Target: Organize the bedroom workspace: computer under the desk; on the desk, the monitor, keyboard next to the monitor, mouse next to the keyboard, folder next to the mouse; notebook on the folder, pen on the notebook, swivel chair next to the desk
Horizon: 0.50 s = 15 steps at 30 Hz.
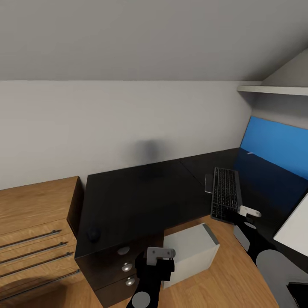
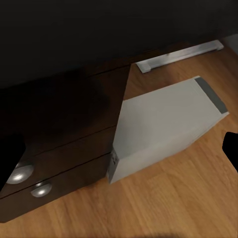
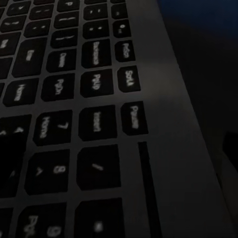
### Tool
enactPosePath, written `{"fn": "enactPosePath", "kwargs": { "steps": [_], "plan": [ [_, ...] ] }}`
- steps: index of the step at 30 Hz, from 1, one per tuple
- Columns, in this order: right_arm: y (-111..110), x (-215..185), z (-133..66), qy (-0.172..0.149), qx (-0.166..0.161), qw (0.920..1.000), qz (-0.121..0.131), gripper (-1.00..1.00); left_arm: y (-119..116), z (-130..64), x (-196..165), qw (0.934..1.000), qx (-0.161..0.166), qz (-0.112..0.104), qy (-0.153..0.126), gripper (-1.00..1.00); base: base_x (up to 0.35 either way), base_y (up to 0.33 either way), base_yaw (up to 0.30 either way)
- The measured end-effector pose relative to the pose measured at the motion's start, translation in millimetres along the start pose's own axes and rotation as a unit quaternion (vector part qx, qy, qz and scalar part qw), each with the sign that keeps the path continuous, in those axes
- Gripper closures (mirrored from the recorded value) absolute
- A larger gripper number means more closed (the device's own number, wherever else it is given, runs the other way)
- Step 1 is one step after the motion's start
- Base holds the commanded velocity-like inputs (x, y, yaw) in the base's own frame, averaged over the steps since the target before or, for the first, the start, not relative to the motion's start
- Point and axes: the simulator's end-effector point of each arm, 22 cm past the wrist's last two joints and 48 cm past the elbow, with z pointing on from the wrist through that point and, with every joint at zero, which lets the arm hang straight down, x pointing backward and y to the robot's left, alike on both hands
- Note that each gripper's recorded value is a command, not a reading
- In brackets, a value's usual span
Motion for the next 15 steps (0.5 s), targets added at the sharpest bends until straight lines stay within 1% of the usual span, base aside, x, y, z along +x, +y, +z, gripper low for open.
{"fn": "enactPosePath", "kwargs": {
  "steps": [8, 12, 15],
  "plan": [
    [0.0, 0.1, 0.0, 0.001, 0.000, 1.0000, 0.001, -1.00, 1.2, 0.4, -0.2, 1.0000, -0.001, -0.001, 0.000, -1.00, -0.005, 0.000, 0.000],
    [-0.1, 2.2, 0.3, 0.003, 0.000, 1.0000, 0.000, -1.00, 1.0, 0.6, -0.1, 1.0000, -0.001, -0.001, 0.000, -1.00, -0.122, 0.030, 0.000],
    [-0.6, 3.1, 0.2, 0.004, 0.000, 1.0000, -0.001, -1.00, 0.8, 0.5, 0.2, 1.0000, -0.001, 0.000, 0.000, -1.00, -0.047, 0.017, 0.000]
  ]
}}
